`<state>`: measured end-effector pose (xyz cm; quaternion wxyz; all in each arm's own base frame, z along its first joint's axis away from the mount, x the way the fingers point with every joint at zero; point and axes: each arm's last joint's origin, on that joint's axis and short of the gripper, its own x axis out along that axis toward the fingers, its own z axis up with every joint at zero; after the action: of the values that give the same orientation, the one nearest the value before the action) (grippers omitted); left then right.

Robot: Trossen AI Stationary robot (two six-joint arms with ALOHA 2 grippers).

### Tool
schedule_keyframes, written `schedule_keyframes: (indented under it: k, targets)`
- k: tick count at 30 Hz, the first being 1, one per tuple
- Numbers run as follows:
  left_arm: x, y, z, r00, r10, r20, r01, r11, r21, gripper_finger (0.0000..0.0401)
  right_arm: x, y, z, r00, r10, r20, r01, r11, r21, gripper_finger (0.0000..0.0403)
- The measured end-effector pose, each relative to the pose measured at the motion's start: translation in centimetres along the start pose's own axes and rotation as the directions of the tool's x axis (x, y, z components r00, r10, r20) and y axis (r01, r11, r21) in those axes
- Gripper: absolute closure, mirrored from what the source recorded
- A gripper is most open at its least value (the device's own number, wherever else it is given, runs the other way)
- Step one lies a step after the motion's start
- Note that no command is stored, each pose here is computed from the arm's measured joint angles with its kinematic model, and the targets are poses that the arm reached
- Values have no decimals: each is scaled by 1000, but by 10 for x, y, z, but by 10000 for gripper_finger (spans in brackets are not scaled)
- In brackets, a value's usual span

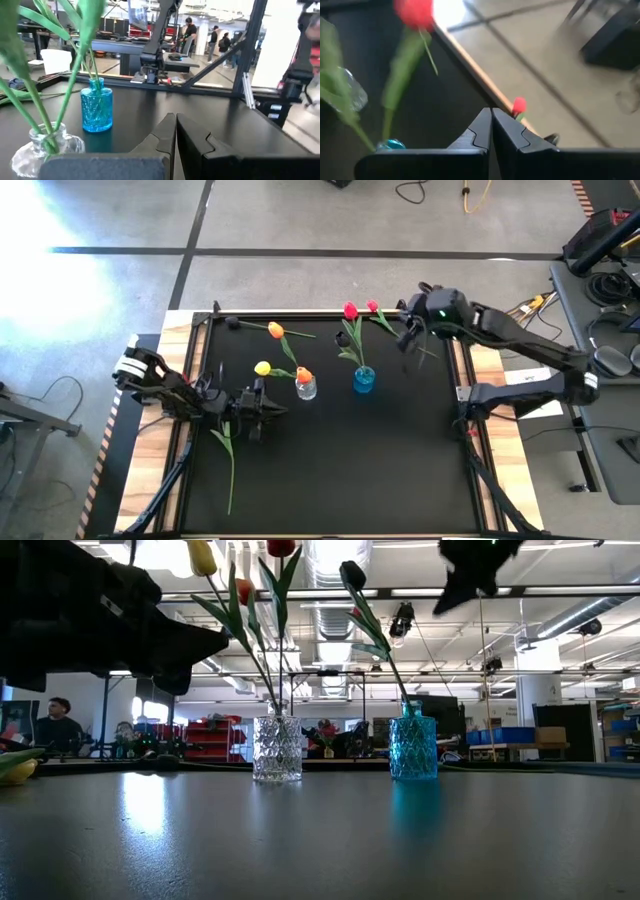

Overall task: Sort flowers into vase by color
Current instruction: Put the red flower into the blue vase

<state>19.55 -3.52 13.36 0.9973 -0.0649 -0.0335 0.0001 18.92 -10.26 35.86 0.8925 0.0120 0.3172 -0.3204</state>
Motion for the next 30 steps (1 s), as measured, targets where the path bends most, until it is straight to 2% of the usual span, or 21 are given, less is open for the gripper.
schedule_keyframes:
  k: [5, 8, 12, 19, 24, 30]
  targets:
    - [3, 22, 3, 1000, -5, 4, 5, 1000, -25, 401, 59, -32, -39, 994, 75, -83, -69, 995, 73, 394]
    - [4, 34, 5, 1000, -16, 3, 16, 1000, -22, 401, 88, -52, -58, 992, 51, -118, -37, 992, 118, 394]
    - [3, 46, 7, 1000, -21, 3, 21, 1000, -13, 401, 121, -70, -77, 974, 34, -226, 1, 989, 150, 387]
    - [3, 51, 7, 1000, -16, 3, 16, 1000, 1, 401, 182, -83, -94, 918, 103, -383, -46, 987, 157, 314]
    - [3, 51, 7, 1000, -17, 2, 17, 1000, 0, 401, 212, -101, -99, 875, 129, -466, -41, 980, 193, 261]
    - [2, 51, 6, 1000, -16, -4, 16, 1000, 0, 401, 233, -111, -108, 820, 165, -549, -47, 974, 223, 242]
